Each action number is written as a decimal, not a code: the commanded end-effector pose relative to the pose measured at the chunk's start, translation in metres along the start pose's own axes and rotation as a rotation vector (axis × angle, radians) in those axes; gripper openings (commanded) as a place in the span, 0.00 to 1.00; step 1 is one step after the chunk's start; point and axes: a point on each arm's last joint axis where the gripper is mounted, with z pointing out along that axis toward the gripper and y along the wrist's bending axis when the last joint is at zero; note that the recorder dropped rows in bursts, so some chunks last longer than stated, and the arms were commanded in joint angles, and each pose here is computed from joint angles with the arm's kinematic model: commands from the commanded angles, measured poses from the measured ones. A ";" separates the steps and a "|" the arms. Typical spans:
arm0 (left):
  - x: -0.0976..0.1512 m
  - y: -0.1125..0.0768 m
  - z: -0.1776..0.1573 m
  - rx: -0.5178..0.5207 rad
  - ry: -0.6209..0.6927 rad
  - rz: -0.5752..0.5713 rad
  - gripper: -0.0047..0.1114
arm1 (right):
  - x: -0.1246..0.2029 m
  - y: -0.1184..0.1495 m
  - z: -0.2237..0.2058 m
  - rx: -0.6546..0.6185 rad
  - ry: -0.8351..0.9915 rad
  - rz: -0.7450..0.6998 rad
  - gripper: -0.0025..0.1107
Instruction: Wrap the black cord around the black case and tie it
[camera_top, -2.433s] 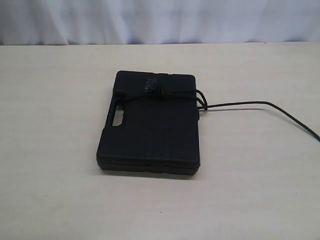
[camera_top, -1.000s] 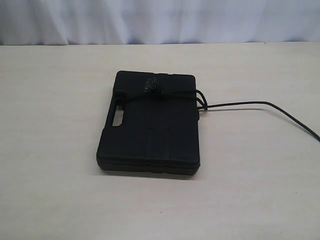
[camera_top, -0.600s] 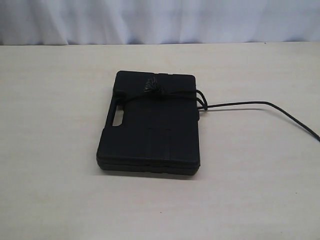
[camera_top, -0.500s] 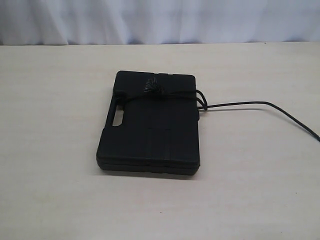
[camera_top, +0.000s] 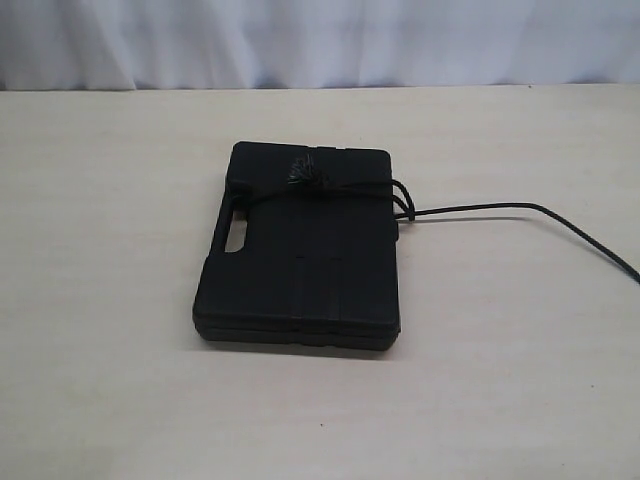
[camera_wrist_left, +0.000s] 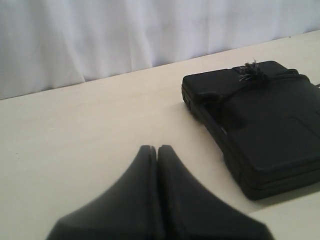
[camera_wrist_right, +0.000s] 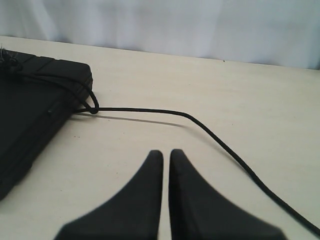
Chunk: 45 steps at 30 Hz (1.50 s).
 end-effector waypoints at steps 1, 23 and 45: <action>0.001 -0.001 0.000 0.006 0.002 -0.032 0.04 | 0.000 0.000 0.000 0.000 -0.004 0.004 0.06; 0.002 0.005 0.000 -0.098 0.011 -0.077 0.04 | 0.000 0.000 0.000 0.000 -0.004 0.004 0.06; 0.002 0.005 0.000 -0.098 0.011 -0.077 0.04 | 0.000 0.000 0.000 0.000 -0.004 0.004 0.06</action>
